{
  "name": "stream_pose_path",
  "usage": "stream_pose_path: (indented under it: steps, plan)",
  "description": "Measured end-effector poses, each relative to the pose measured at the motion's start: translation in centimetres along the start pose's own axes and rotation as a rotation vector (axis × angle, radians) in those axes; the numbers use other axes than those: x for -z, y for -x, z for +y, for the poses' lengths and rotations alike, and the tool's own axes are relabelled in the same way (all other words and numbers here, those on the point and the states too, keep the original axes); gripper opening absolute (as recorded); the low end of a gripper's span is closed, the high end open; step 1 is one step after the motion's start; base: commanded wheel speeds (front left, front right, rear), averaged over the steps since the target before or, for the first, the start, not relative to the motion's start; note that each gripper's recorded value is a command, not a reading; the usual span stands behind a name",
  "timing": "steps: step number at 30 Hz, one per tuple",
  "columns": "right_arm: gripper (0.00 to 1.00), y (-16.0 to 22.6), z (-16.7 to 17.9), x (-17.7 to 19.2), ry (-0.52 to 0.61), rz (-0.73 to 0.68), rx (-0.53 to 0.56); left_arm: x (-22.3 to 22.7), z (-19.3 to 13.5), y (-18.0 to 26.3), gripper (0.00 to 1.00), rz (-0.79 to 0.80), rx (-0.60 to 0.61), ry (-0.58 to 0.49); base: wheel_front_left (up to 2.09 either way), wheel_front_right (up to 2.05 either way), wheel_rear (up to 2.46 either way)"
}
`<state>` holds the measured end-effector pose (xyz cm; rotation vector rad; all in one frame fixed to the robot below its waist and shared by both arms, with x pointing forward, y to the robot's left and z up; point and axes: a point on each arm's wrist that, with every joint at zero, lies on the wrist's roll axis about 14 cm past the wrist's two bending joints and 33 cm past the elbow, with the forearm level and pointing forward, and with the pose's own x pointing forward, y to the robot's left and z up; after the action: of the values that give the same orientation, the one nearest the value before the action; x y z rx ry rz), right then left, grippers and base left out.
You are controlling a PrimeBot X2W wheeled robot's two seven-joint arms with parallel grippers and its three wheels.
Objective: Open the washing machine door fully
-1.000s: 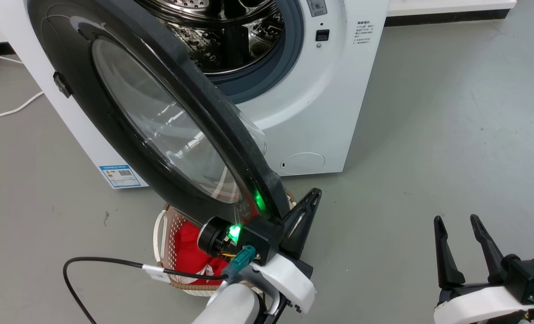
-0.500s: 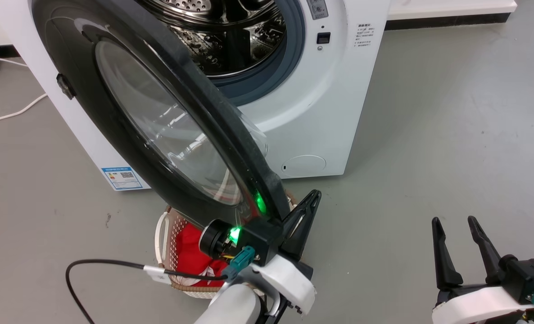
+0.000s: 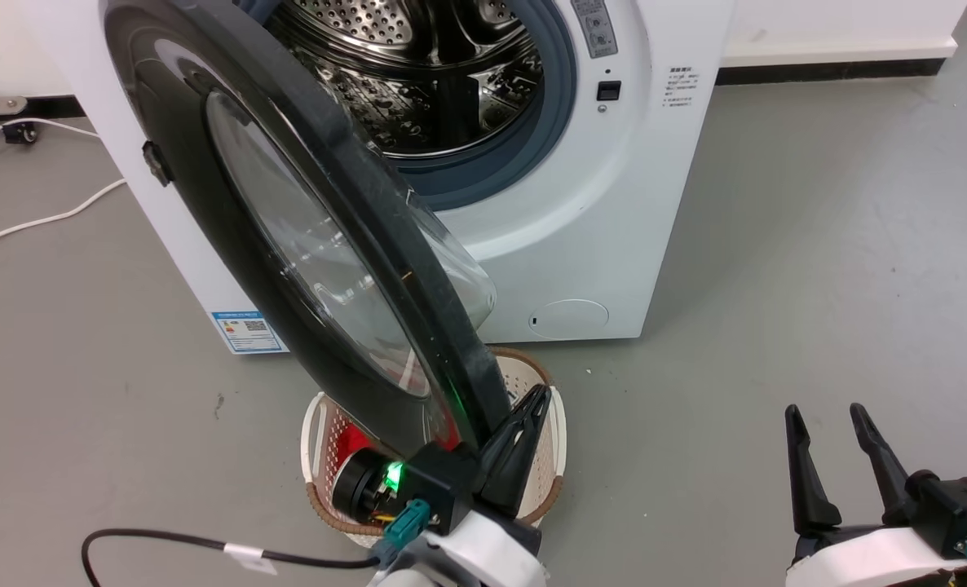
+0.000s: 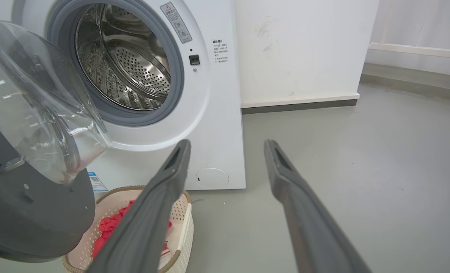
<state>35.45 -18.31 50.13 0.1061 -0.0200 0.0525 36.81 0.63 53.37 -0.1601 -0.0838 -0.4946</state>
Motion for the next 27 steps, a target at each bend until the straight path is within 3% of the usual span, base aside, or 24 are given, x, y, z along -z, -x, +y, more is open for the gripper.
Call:
stream_pose_path:
  steps: [27]
  plan:
    - [1.0,-1.9,5.0,0.2,0.001,0.023,-0.161,-3.5,5.1,8.0,0.0,-0.063,-0.297,-0.053,0.0,0.0,0.0]
